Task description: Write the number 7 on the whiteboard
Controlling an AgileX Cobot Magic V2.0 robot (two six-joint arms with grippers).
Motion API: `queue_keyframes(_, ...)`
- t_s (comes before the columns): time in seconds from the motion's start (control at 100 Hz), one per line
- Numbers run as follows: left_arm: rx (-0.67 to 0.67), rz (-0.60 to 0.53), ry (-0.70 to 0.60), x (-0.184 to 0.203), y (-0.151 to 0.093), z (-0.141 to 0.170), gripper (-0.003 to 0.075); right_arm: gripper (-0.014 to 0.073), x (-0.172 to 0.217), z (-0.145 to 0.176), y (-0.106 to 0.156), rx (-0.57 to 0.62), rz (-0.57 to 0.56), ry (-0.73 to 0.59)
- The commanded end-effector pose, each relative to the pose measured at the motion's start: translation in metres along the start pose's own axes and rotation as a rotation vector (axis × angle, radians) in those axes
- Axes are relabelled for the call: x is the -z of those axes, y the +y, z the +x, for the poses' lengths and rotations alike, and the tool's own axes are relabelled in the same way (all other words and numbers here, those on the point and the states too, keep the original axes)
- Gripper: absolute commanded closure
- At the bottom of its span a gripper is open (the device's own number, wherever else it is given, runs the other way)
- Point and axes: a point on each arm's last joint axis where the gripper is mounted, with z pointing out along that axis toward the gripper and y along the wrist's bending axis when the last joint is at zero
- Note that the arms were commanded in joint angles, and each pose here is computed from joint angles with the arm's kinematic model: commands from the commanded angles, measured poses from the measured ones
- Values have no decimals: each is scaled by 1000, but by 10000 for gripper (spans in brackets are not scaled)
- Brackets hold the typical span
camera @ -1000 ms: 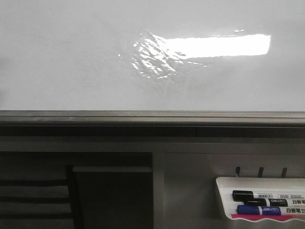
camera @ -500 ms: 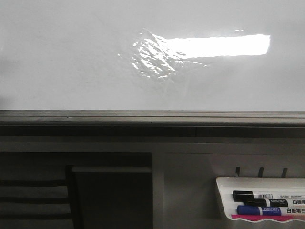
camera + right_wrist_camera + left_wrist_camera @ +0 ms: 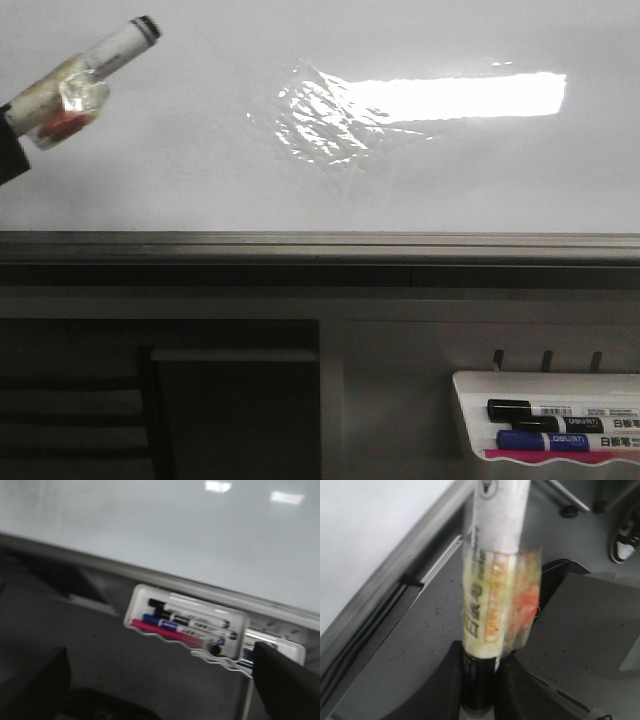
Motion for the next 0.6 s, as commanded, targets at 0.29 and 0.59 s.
queue_keyframes(0.29, -439, 93, -182, 4, -80, -38, 741, -62, -22, -44, 48, 498, -473, -175)
queue_keyframes(0.59, -477, 112, -191, 9, -90, -42, 741, -50, -38, -74, 87, 626, -629, -174)
